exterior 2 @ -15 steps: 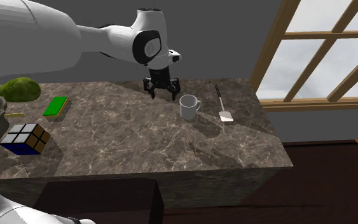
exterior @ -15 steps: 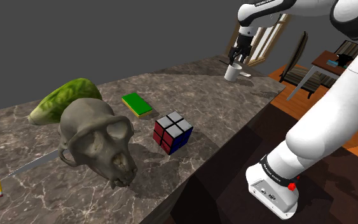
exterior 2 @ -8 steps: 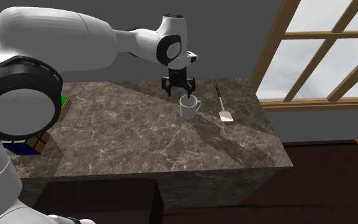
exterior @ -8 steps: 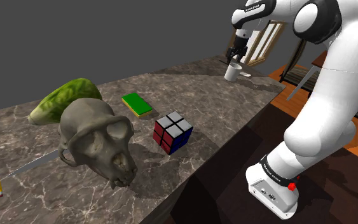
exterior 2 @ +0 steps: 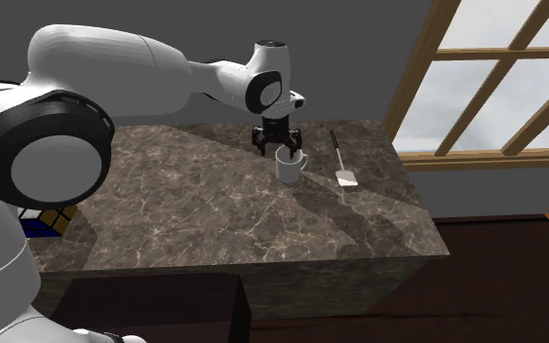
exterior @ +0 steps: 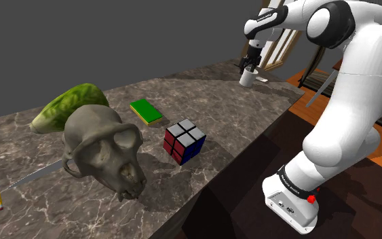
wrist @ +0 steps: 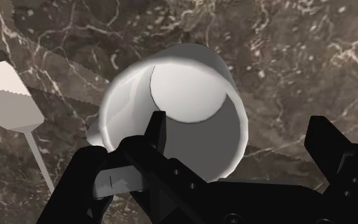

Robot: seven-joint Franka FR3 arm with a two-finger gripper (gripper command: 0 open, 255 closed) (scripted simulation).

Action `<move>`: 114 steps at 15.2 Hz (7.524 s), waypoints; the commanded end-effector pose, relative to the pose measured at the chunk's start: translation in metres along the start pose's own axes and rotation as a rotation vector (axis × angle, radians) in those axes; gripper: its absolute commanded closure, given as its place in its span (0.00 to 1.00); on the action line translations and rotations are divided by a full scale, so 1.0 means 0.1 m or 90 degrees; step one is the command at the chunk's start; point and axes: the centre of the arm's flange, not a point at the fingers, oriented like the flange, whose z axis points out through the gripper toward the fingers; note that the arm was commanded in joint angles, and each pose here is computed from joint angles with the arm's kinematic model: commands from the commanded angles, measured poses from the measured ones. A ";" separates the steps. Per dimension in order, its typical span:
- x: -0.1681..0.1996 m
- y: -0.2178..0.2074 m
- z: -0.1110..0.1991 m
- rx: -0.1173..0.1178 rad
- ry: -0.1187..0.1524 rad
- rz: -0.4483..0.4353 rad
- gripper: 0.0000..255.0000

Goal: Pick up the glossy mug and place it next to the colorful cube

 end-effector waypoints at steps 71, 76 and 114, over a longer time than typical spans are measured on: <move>-1.43 -2.33 -1.79 0.000 0.001 0.000 1.00; -1.74 -2.91 -1.81 0.000 0.001 0.000 1.00; -3.93 -6.96 -1.81 0.000 0.001 0.000 1.00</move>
